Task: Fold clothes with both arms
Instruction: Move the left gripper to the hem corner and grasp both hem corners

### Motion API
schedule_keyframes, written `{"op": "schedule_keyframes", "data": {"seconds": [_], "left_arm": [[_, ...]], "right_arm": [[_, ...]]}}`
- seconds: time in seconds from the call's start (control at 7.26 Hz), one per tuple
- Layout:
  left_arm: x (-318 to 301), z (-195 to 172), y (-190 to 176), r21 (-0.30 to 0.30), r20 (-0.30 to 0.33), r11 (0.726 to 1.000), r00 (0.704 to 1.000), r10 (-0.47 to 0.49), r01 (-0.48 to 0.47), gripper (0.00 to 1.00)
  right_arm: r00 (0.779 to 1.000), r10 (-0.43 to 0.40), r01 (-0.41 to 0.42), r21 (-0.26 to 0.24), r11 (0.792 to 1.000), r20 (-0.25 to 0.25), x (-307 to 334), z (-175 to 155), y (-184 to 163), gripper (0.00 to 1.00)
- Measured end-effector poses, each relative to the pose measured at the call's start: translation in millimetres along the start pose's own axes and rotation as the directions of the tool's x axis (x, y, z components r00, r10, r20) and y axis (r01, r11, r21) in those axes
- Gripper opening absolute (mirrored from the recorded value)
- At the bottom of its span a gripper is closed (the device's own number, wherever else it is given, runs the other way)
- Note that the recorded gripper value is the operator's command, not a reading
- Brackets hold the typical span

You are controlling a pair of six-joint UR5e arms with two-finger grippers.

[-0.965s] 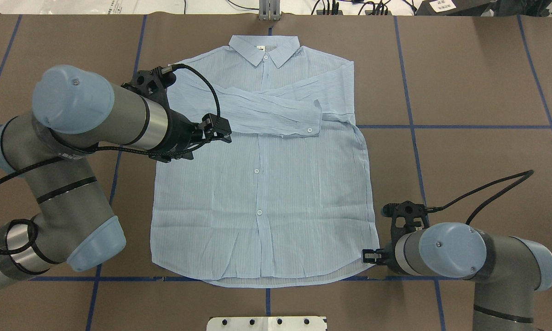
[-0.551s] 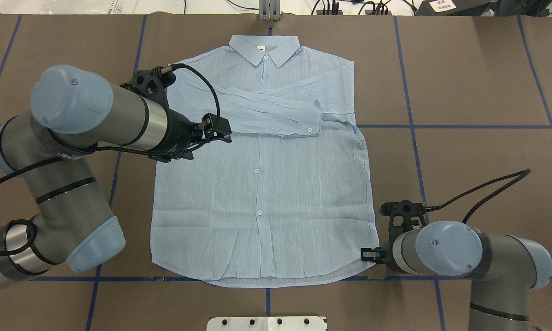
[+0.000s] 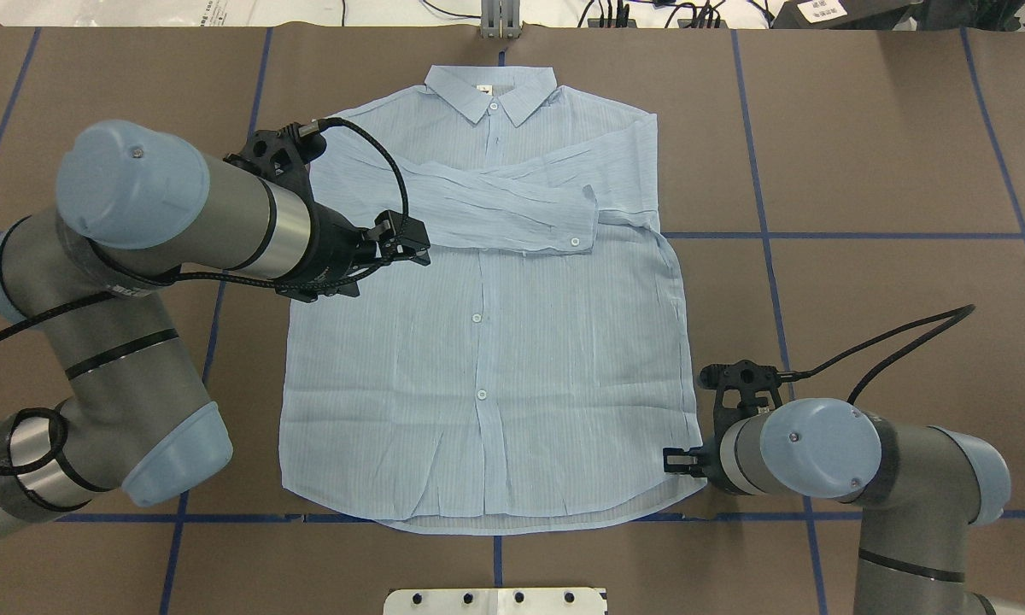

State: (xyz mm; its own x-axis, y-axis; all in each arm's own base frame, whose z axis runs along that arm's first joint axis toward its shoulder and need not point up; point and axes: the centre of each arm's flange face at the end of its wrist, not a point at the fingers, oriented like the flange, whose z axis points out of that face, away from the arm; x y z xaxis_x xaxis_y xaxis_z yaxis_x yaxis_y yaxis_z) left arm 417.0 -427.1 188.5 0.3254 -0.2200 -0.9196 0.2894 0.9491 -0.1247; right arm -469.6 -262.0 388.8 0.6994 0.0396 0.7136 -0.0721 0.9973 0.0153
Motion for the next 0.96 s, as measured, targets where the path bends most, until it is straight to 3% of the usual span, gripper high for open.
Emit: {"op": "schedule_keyframes", "data": {"seconds": [0.28, 0.96], "left_arm": [[-1, 2, -1, 0.0, 0.004, 1.0, 1.0, -0.001, 0.001, 0.99], [-15, 7, 0, -0.003, 0.028, 1.0, 1.0, -0.008, 0.009, 0.99]], "right_arm": [[1.0, 0.002, -0.002, 0.001, 1.0, 0.005, -1, -2, -2, 0.03], [1.0, 0.005, -0.005, 0.005, 1.0, 0.015, -3, -7, -3, 0.0]]}}
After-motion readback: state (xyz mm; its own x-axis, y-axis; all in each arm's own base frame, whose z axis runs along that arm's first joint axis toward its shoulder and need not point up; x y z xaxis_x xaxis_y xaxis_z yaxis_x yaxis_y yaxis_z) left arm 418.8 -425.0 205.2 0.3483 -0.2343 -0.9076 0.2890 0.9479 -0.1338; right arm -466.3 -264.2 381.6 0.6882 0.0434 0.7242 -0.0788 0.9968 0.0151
